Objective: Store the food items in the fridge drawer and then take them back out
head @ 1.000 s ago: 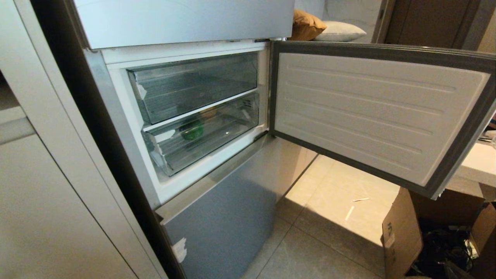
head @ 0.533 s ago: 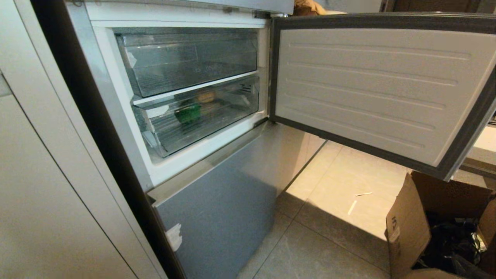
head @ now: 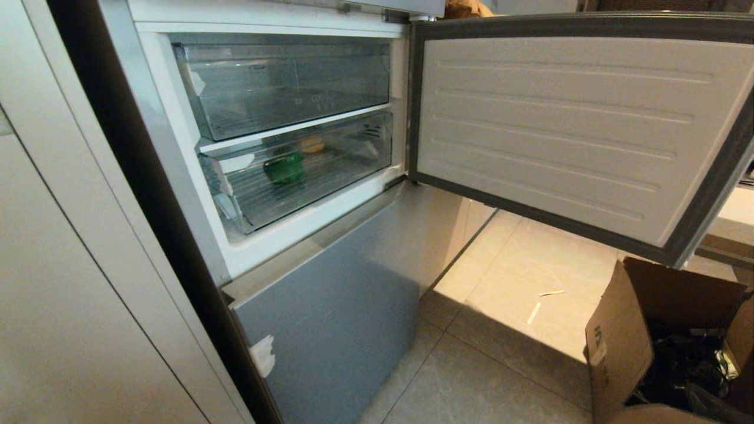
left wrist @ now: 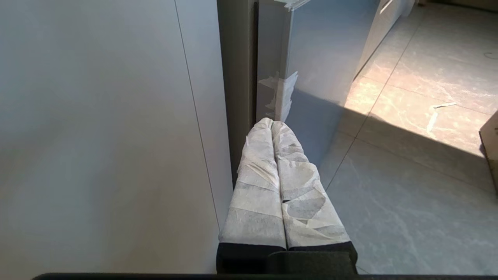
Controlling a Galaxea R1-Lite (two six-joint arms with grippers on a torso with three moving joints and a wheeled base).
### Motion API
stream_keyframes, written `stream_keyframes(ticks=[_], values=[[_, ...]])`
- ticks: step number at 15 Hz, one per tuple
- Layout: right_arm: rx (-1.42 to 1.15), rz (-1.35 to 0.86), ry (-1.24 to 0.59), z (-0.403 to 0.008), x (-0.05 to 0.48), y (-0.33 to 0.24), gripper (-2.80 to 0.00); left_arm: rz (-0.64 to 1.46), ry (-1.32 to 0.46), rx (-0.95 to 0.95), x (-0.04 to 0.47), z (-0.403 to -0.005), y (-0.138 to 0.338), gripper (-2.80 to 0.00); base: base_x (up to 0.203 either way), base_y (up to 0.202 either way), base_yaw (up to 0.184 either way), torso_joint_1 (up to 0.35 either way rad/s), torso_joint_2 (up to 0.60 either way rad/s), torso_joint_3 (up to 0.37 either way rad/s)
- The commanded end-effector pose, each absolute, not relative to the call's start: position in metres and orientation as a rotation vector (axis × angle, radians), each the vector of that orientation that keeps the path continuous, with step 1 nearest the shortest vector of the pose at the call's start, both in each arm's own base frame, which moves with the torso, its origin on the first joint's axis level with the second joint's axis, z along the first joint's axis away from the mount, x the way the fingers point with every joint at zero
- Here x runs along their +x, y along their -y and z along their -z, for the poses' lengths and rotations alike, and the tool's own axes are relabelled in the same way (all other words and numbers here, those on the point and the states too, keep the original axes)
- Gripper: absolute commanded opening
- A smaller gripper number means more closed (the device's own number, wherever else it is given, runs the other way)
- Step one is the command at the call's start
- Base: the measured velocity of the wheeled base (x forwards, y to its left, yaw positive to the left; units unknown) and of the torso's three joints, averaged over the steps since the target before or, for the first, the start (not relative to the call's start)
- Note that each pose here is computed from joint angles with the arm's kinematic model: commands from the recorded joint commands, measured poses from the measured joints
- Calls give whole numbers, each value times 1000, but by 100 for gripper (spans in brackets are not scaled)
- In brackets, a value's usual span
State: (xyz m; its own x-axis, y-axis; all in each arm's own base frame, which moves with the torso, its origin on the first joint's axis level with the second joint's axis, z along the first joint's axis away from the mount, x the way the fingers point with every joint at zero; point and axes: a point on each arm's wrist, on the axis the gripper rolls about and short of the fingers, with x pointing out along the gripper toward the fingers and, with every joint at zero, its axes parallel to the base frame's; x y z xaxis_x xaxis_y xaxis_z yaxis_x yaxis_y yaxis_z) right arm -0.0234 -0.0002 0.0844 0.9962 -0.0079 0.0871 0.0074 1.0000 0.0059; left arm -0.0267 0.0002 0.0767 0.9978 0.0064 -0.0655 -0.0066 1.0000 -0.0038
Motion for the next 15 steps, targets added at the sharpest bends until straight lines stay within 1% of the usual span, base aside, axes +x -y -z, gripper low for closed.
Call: stream_keyframes(ticks=[1, 15], values=[[5, 8, 54, -75, -21, 0, -280, -8, -66, -4, -27, -77, 0, -280, 6, -6, 83, -4, 4, 8], [16, 9, 54, -76, -21, 0, -280, -8, -66, -4, -27, -77, 0, -280, 1, -7, 174, 2, 3, 3]])
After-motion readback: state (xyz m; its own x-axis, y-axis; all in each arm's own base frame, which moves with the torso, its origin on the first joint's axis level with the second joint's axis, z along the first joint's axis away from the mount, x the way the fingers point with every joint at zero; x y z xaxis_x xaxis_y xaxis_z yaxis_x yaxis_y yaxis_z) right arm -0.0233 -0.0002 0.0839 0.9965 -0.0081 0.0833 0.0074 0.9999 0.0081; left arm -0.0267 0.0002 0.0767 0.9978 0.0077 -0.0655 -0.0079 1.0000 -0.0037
